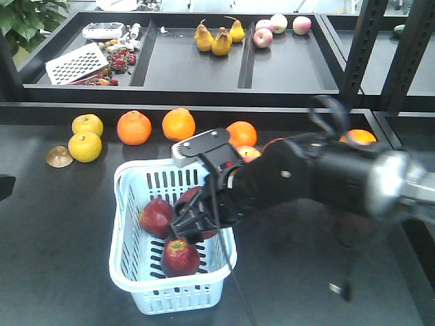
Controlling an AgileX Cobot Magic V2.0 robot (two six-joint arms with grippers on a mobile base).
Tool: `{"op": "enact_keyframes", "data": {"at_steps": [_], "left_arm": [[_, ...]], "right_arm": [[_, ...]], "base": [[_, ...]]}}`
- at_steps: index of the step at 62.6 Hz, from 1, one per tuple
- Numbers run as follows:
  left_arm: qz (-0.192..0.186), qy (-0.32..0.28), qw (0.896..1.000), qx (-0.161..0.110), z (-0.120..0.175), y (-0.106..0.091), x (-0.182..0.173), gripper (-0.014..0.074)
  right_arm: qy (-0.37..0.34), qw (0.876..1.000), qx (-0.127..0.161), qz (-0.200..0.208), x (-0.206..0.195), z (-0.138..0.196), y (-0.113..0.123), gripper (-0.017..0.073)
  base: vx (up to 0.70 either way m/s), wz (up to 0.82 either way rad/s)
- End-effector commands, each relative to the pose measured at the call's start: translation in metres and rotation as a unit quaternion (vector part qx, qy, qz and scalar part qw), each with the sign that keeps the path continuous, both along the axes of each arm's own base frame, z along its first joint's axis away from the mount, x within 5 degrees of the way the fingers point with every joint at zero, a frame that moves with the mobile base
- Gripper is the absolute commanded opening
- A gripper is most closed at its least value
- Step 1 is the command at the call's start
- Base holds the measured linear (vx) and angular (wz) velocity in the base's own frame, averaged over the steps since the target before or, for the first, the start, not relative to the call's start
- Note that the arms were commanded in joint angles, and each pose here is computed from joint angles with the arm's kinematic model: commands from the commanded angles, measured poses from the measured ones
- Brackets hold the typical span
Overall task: Pick three apples into basket with both arms
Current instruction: 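Lower the third red apple into the basket and open the gripper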
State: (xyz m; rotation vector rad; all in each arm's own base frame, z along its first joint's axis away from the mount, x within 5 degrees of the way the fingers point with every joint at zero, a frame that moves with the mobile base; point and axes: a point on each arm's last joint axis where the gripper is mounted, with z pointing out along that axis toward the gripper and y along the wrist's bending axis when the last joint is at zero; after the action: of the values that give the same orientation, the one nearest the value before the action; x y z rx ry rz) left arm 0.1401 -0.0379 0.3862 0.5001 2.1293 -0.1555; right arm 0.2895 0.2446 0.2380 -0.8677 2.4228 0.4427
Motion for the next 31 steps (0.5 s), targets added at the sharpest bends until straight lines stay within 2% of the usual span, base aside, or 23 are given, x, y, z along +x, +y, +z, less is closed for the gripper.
{"op": "enact_keyframes", "data": {"at_steps": [1,6,15,23,31], "left_arm": [[0.007,-0.041,0.999,-0.020,0.013,0.000,0.001,0.0565],[0.007,-0.041,0.999,-0.020,0.013,0.000,0.001,0.0565],[0.007,-0.041,0.999,-0.020,0.013,0.000,0.001,0.0565],[0.007,-0.041,0.999,-0.020,0.013,0.000,0.001,0.0565],[0.007,-0.041,0.999,-0.020,0.013,0.000,0.001,0.0565]], "right_arm": [[-0.049,0.998,0.035,-0.003,0.007,0.028,0.004,0.0515],[-0.051,0.998,0.036,-0.004,0.008,0.028,0.004,0.0612],[-0.049,0.998,0.034,-0.006,0.008,0.028,0.003,0.0694],[-0.042,0.998,0.034,-0.014,0.008,0.029,0.000,0.0687],[-0.028,0.999,0.026,-0.031,0.011,0.034,-0.014,0.0657]], "base": [[0.00,0.00],[0.00,0.00],[0.00,0.00],[0.00,0.00],[0.00,0.00]]}}
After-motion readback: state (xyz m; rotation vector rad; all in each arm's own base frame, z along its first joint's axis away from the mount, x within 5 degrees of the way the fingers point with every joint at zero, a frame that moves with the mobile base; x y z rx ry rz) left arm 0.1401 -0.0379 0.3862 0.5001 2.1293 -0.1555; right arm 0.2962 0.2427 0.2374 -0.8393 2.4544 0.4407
